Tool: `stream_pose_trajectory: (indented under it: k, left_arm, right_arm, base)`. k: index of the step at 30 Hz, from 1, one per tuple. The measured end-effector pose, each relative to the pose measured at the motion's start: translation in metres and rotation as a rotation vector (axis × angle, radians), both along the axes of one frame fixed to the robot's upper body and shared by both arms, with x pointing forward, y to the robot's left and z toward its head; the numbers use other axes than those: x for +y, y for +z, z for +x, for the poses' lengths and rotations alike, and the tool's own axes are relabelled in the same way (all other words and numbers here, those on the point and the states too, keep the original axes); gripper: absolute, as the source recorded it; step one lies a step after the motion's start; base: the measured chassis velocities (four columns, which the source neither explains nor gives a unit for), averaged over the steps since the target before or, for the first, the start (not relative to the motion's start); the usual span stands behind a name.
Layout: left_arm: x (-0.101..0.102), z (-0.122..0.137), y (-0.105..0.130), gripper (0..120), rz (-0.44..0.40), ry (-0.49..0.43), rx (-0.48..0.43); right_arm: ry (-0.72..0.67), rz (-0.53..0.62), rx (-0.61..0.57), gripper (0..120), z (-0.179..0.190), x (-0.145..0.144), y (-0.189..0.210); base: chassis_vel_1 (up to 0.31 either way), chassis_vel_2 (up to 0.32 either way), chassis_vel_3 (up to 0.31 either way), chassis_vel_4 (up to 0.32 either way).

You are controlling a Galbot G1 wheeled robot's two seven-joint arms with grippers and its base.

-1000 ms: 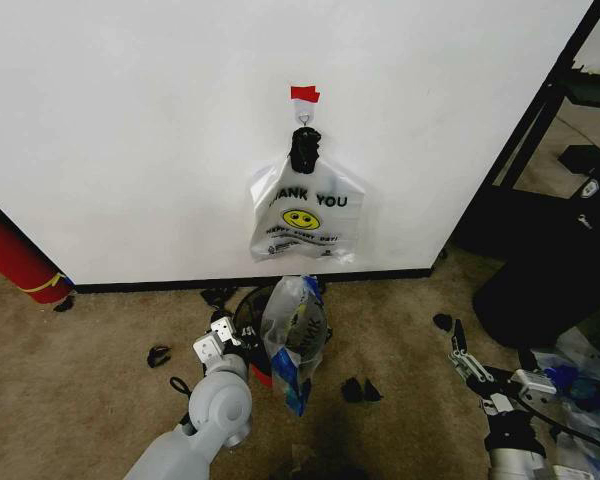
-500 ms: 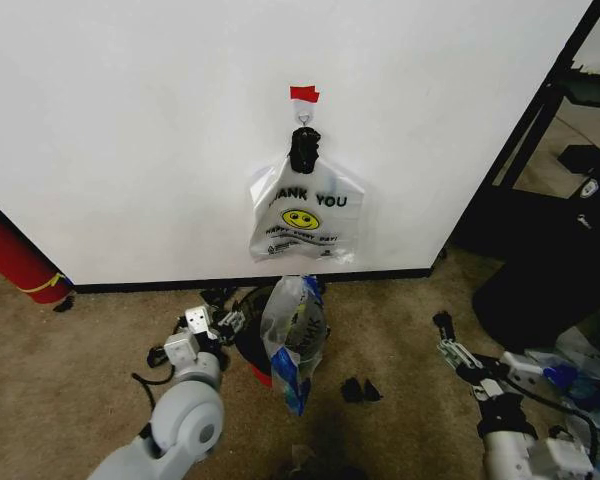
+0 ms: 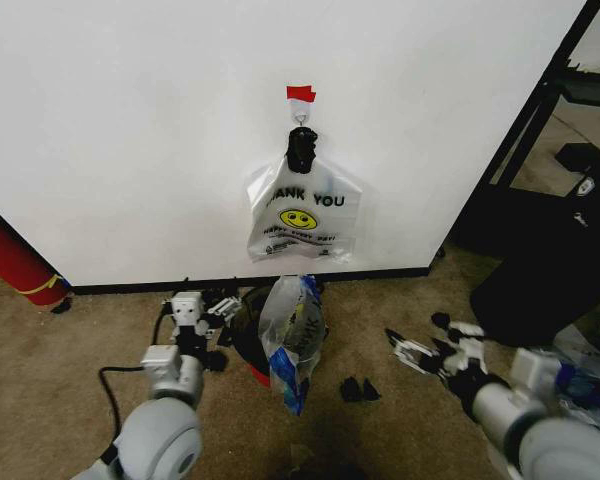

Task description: Pick up the garbage bag from the wall and place it over the trash bin.

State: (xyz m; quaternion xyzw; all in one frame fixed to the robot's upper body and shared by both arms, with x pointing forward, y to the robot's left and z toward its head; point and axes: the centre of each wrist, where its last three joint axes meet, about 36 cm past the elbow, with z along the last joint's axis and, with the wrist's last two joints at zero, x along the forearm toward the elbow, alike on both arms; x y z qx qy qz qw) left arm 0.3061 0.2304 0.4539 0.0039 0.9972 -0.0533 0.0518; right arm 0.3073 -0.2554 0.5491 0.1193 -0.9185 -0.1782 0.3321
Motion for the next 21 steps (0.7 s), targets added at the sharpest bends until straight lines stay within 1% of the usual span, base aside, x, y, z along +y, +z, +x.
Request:
stream_pose_trajectory:
  k: [2, 3, 6, 7, 9, 13, 16, 18, 21]
  left_arm:
    - [0.006, -0.007, -0.006, 100, -0.003, 0.016, -0.028]
    - [0.009, -0.014, -0.010, 100, -0.001, 0.035, -0.041]
    - [0.008, -0.027, -0.015, 100, -0.007, 0.069, -0.032]
    - [0.008, -0.027, -0.015, 100, -0.007, 0.069, -0.032]
    - [0.007, -0.031, -0.017, 100, -0.008, 0.099, -0.030]
    - [0.012, -0.034, -0.017, 100, -0.002, 0.147, -0.009]
    - [0.014, -0.034, -0.020, 100, 0.007, 0.165, 0.012]
    - [0.016, -0.033, -0.022, 100, 0.015, 0.176, 0.029]
    - [0.016, -0.031, -0.024, 100, 0.009, 0.196, 0.060]
  right_arm:
    - [0.014, 0.010, 0.032, 100, 0.016, 0.002, 0.002]
    - [0.009, 0.014, 0.054, 100, 0.029, 0.007, 0.007]
    - [-0.002, 0.013, 0.092, 100, 0.050, 0.031, 0.010]
    - [-0.002, 0.013, 0.092, 100, 0.050, 0.031, 0.010]
    - [-0.031, -0.019, 0.117, 100, 0.066, 0.050, 0.005]
    - [-0.103, -0.115, 0.154, 100, 0.088, 0.082, -0.010]
    - [-0.132, -0.137, 0.165, 100, 0.095, 0.091, -0.012]
    - [-0.163, -0.136, 0.180, 100, 0.103, 0.096, -0.014]
    - [-0.202, -0.097, 0.198, 100, 0.112, 0.105, -0.014]
  base:
    - [0.000, 0.000, 0.000, 0.000]
    - [0.000, 0.000, 0.000, 0.000]
    - [0.000, 0.000, 0.000, 0.000]
    - [0.000, 0.000, 0.000, 0.000]
    - [0.000, 0.000, 0.000, 0.000]
    - [0.000, 0.000, 0.000, 0.000]
    - [0.000, 0.000, 0.000, 0.000]
    - [0.000, 0.000, 0.000, 0.000]
    - [0.000, 0.000, 0.000, 0.000]
